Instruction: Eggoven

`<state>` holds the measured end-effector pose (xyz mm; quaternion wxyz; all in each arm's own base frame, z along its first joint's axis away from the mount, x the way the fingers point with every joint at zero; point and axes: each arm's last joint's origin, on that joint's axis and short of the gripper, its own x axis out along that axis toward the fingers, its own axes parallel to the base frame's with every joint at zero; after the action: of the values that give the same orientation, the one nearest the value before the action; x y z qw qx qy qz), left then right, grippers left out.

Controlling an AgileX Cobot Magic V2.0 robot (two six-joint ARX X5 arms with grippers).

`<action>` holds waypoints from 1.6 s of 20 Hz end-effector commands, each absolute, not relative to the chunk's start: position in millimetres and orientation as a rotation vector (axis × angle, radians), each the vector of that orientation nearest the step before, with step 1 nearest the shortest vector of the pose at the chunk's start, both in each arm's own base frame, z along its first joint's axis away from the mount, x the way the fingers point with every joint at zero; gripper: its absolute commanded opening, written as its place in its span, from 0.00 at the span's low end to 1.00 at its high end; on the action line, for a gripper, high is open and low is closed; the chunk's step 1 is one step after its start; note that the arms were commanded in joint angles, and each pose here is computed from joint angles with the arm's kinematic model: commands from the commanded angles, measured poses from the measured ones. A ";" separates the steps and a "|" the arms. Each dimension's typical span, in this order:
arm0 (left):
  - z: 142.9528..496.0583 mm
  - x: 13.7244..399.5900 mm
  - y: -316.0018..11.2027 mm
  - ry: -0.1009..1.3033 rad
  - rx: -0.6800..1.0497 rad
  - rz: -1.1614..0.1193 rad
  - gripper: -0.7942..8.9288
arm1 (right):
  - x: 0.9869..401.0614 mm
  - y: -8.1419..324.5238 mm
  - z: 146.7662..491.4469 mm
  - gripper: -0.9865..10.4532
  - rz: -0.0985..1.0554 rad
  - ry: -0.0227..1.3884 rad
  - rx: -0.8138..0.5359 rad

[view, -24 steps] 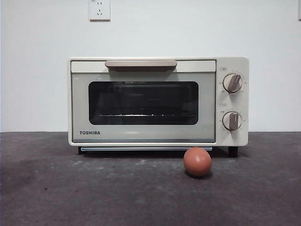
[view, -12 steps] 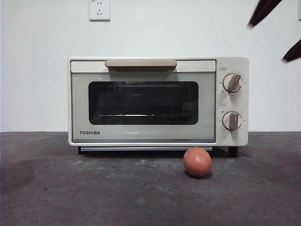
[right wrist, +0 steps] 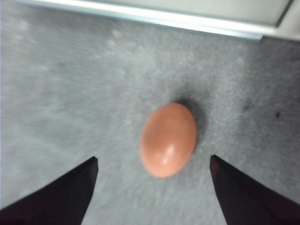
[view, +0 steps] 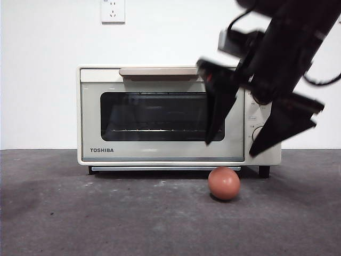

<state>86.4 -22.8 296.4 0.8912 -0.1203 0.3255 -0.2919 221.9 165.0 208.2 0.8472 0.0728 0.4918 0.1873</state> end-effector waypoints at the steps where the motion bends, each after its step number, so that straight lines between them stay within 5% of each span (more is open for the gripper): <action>1: 302.2 86.1 -23.9 0.652 -0.229 -0.629 0.09 | 233.1 175.3 198.8 0.41 0.365 1.052 0.146; 15: 302.2 85.7 -26.0 0.655 -0.220 -0.652 0.09 | 260.9 195.2 160.0 0.38 0.312 1.136 0.098; 24: 302.2 86.0 -26.0 0.656 -0.221 -0.651 0.09 | 258.9 194.6 159.1 0.09 0.331 1.165 0.091; 32: 310.0 110.6 -32.6 0.583 -0.240 -0.679 0.09 | 231.1 184.7 212.4 0.09 0.459 1.109 0.059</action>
<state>110.2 -32.4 302.7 0.8922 -0.1127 0.2929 -0.3247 231.0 180.8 205.6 0.8202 0.0385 0.5350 0.1988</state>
